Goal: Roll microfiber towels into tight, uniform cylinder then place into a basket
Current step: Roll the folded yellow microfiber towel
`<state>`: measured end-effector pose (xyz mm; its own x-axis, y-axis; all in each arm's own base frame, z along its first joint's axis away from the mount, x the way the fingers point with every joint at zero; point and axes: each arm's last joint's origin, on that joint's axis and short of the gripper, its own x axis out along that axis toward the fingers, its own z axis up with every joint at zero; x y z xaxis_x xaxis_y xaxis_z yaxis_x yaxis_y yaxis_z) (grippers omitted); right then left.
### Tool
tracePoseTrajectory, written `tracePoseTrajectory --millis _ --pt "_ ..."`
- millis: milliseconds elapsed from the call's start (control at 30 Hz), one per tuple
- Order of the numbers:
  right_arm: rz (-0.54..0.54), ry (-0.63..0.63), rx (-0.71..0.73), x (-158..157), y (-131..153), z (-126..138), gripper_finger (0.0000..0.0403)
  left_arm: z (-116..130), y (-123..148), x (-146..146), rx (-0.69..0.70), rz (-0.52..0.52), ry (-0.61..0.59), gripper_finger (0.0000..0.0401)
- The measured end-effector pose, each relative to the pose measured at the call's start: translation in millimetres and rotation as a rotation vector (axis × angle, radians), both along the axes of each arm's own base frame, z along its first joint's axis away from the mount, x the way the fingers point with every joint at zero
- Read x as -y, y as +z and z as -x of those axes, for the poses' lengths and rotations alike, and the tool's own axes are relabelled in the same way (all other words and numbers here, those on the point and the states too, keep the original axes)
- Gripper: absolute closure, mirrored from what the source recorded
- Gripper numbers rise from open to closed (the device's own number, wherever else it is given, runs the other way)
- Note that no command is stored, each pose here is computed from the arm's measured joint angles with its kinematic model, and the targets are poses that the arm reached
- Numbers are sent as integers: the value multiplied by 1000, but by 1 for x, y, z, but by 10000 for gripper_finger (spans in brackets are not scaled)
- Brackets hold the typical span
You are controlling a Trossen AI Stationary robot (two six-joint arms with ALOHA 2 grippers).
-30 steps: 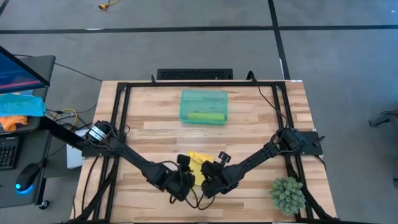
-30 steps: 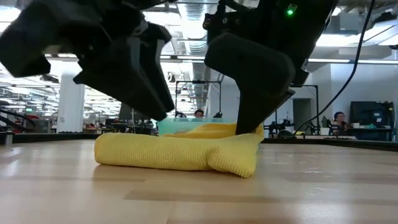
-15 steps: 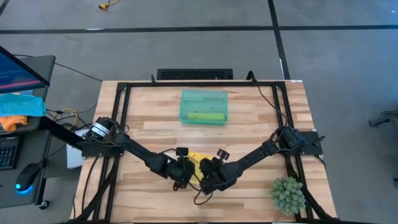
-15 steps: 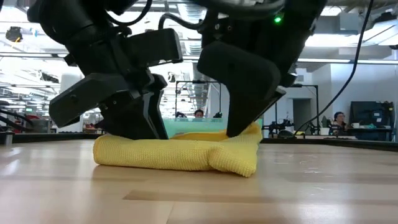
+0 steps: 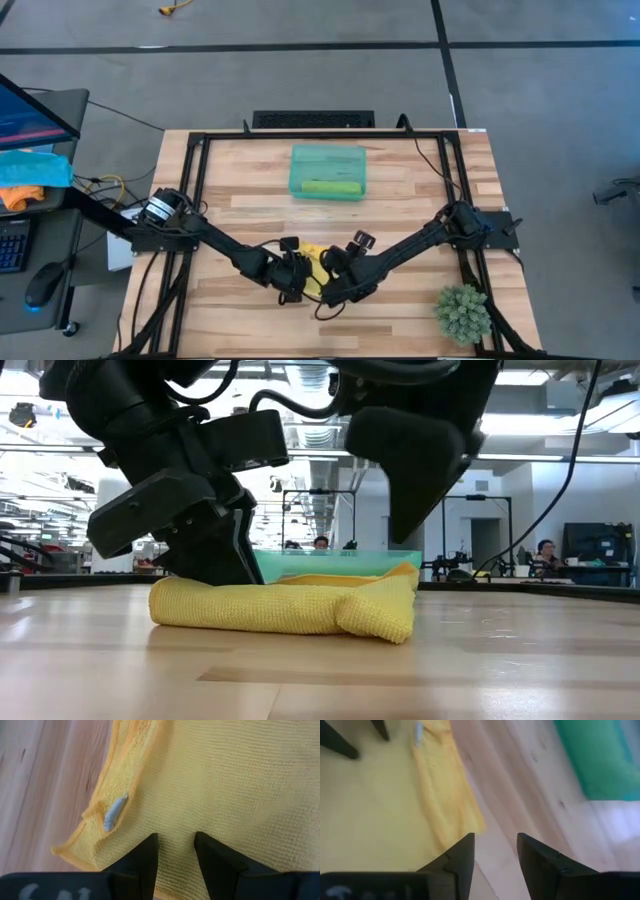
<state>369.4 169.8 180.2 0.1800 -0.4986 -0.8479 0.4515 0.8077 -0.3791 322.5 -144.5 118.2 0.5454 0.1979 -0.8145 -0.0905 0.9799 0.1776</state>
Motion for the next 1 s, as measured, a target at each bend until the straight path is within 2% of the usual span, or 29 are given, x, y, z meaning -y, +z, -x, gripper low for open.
tracePoseTrajectory --millis 233,467,667,1000 --pt "-17 47 17 -19 4 6 263 1 -1 1 3 33 53 274" --pt "-55 107 84 -42 4 10 285 6 -3 2 -2 75 158 274" --pt "-102 103 165 -47 5 4 292 6 -3 2 27 128 267 274" --pt "-170 143 278 -69 3 2 292 7 -4 1 28 140 287 274"
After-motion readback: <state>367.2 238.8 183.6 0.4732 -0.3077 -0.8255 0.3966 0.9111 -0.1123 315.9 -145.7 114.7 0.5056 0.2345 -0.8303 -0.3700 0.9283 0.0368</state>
